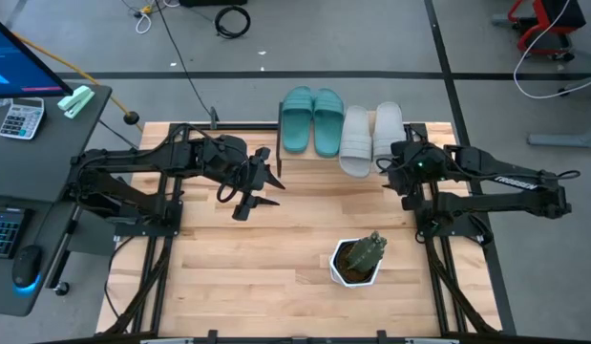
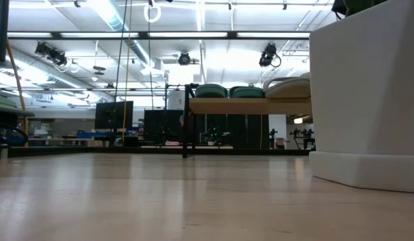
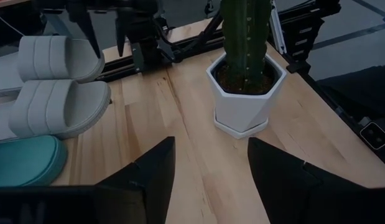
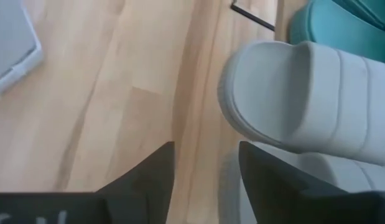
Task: Pick and place slides into the shelf
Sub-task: Put the gray slides on the shelf
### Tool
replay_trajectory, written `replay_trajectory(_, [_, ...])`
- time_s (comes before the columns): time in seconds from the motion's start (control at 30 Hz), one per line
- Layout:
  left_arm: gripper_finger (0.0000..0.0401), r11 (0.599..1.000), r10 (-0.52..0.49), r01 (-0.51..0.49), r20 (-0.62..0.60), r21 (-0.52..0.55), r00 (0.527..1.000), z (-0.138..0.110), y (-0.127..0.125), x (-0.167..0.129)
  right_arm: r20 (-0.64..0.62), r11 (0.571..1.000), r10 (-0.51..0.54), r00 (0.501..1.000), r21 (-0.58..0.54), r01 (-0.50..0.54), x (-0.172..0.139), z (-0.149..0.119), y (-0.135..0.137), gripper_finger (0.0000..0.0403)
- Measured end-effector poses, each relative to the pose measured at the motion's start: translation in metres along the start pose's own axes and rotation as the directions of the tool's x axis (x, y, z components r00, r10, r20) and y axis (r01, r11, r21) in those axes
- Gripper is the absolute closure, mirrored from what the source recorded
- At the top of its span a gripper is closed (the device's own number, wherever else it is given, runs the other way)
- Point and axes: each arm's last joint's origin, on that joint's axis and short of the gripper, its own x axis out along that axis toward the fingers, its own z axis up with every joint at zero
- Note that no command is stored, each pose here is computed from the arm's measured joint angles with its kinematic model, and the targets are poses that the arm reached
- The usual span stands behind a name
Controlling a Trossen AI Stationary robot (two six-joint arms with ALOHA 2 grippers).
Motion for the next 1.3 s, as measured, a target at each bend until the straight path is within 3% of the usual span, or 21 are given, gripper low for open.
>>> replay_trajectory(0.2, [0.0196, 1.000, 0.000, 0.000, 0.000, 0.003, 1.000, 0.000, 0.000, 0.000, 0.027, 1.000, -0.029, 0.999, -0.001, 0.029, -0.006, 0.005, -0.004, 0.0200])
replay_trajectory(0.33, [0.0193, 1.000, 0.000, 0.000, -0.001, 0.006, 1.000, 0.000, 0.000, 0.000, 0.068, 0.981, -0.195, 0.978, 0.024, 0.194, -0.029, 0.018, -0.017, 0.0201])
replay_trajectory(0.43, [0.0194, 1.000, -0.001, 0.001, -0.002, 0.003, 1.000, 0.000, 0.000, 0.000, 0.072, 0.944, -0.328, 0.942, 0.071, 0.323, -0.051, 0.026, -0.026, 0.0210])
replay_trajectory(0.57, [0.0197, 1.000, -0.005, 0.005, -0.018, -0.001, 1.000, -0.002, 0.000, 0.000, -0.002, 0.902, -0.418, 0.909, 0.121, 0.415, -0.073, 0.025, -0.033, 0.0244])
replay_trajectory(0.83, [0.0197, 1.000, -0.006, 0.006, -0.022, -0.002, 1.000, -0.002, -0.001, 0.000, -0.249, 0.865, -0.404, 0.880, 0.210, 0.456, -0.067, 0.004, -0.038, 0.0391])
replay_trajectory(1.07, [0.0195, 1.000, -0.016, 0.016, -0.021, 0.003, 1.000, -0.001, -0.004, 0.001, -0.416, 0.835, -0.356, 0.837, 0.260, 0.484, -0.036, -0.013, -0.048, 0.0398])
replay_trajectory(1.2, [0.0199, 1.000, -0.028, 0.028, -0.019, 0.006, 0.999, 0.000, -0.008, 0.001, -0.456, 0.803, -0.360, 0.814, 0.292, 0.519, -0.027, -0.018, -0.057, 0.0398])
replay_trajectory(1.3, [0.0199, 0.999, -0.040, 0.040, -0.018, 0.012, 0.999, 0.000, -0.011, 0.002, -0.463, 0.807, -0.330, 0.822, 0.312, 0.500, -0.023, -0.019, -0.061, 0.0399])
